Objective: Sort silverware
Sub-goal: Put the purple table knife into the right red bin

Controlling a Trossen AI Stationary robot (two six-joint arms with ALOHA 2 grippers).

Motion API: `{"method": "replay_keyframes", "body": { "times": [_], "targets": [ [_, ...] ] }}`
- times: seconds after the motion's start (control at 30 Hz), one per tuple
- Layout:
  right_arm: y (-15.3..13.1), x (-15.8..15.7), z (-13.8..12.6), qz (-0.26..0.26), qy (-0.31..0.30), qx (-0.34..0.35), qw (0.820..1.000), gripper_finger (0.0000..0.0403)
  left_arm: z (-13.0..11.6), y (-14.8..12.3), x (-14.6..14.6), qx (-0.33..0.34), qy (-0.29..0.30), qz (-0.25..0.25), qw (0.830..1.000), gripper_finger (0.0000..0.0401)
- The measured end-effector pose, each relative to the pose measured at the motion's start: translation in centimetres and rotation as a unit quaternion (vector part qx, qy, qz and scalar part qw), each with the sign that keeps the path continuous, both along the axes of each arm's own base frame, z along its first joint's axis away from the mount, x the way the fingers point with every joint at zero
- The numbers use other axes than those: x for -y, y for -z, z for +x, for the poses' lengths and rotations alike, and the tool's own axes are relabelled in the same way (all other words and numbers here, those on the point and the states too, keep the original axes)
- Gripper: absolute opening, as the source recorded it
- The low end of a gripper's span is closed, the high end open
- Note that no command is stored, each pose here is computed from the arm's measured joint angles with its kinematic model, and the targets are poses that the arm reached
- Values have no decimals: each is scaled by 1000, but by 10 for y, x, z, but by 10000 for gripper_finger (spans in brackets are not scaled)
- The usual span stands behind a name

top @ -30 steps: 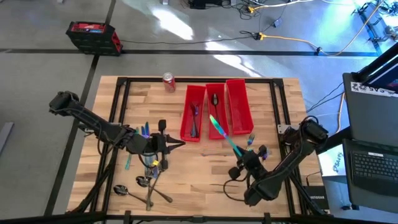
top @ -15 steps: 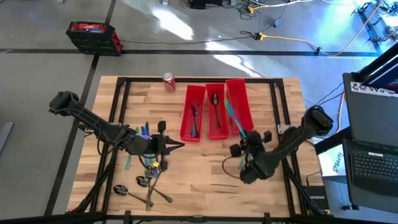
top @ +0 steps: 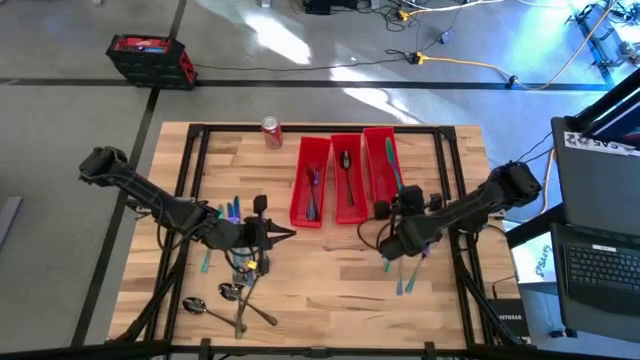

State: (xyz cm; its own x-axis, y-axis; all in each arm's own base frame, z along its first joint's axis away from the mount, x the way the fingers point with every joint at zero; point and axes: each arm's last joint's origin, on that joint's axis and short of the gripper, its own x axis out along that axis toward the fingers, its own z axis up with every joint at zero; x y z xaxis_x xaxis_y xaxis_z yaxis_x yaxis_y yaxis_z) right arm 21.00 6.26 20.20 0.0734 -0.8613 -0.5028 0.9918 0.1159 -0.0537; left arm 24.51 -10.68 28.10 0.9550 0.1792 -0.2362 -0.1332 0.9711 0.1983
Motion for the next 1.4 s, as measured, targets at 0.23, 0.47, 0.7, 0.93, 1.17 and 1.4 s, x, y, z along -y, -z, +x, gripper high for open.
{"method": "replay_keyframes", "body": {
  "times": [0.23, 0.47, 0.7, 0.93, 1.17, 1.4],
  "targets": [
    [22, 15, 5, 18, 14, 18, 1000, 55, 0, 1, -1, -3, -2, 2, 1000, 0],
    [36, 26, 13, 36, 8, 21, 999, 55, 0, 1, -1, -7, -2, 4, 1000, 0],
    [48, 35, 10, 42, 16, 24, 999, 55, -1, 3, -1, -12, -5, -9, 1000, 0],
    [57, 36, 10, 46, 10, 47, 998, 55, -1, 3, -1, -12, -5, -9, 1000, 0],
    [57, 36, 10, 45, 9, 45, 998, 56, 0, 3, -1, -12, -6, -6, 1000, 0],
    [58, 36, 10, 47, 9, 44, 998, 78, 0, 3, -1, -11, -7, -13, 1000, 0]
  ]
}}
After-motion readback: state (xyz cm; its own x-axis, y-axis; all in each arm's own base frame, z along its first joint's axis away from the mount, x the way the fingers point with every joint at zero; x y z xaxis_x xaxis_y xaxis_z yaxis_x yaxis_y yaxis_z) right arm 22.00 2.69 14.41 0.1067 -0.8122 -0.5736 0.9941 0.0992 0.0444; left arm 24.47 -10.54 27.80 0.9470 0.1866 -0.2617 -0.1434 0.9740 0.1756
